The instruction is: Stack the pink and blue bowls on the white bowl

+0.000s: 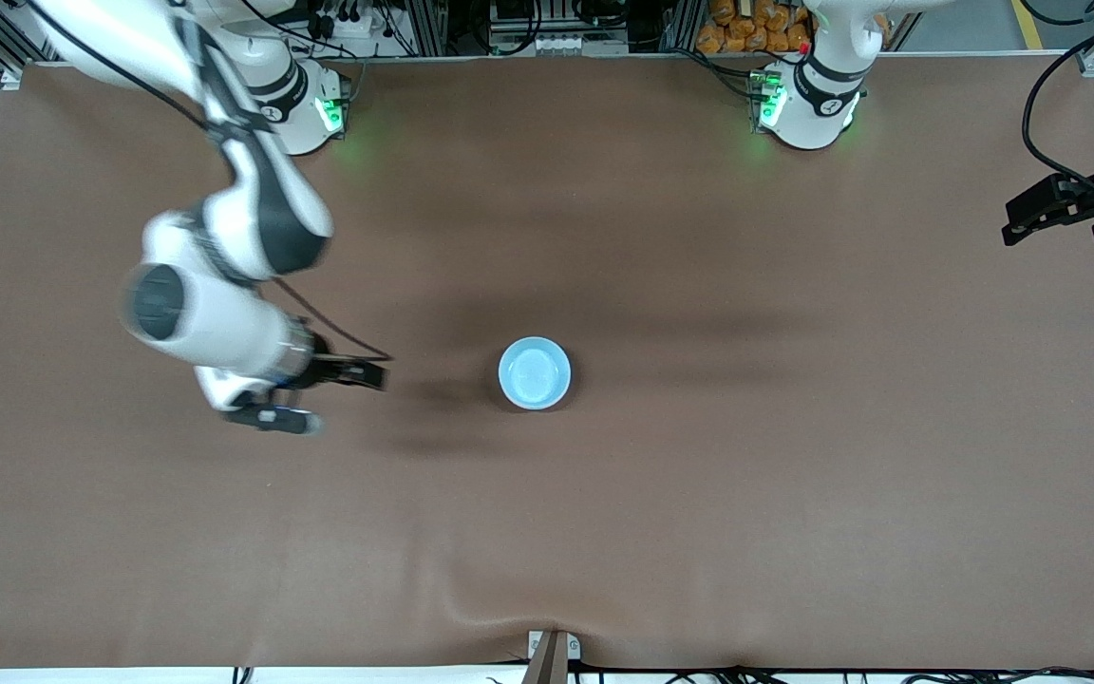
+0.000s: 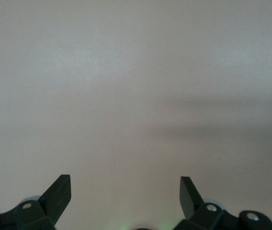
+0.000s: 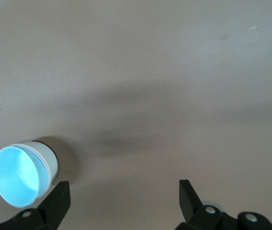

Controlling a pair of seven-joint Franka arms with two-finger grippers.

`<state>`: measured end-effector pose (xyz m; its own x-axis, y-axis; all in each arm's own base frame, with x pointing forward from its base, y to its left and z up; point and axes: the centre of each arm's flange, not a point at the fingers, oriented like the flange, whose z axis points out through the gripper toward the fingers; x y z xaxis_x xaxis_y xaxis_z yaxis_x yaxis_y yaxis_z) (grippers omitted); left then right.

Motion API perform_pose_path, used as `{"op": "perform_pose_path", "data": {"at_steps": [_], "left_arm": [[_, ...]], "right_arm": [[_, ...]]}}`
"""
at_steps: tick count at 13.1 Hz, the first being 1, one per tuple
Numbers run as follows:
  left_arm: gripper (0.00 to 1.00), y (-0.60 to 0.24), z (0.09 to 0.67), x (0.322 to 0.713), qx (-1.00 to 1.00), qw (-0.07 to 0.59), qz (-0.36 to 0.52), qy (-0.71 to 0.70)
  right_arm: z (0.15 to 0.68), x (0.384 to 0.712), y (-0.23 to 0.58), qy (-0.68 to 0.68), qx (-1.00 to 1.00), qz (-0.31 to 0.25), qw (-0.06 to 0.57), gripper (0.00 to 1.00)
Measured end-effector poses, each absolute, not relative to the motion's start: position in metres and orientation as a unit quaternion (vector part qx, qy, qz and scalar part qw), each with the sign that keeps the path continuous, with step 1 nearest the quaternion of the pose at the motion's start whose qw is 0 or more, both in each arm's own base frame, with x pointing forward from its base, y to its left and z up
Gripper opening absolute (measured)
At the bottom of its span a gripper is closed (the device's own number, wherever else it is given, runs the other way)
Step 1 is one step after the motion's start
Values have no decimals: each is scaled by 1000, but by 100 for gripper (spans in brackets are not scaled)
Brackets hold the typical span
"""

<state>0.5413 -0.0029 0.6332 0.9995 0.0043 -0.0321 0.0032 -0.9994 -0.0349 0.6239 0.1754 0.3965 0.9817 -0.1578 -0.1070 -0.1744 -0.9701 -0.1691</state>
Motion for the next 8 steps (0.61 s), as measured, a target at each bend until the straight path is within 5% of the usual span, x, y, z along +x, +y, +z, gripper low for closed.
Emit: {"op": "perform_pose_path", "data": {"at_steps": [8], "left_arm": [[100,-5,636,541,-1000,17,13,1]], "right_arm": [[575,549,52,2,-997,60,44,100]]}}
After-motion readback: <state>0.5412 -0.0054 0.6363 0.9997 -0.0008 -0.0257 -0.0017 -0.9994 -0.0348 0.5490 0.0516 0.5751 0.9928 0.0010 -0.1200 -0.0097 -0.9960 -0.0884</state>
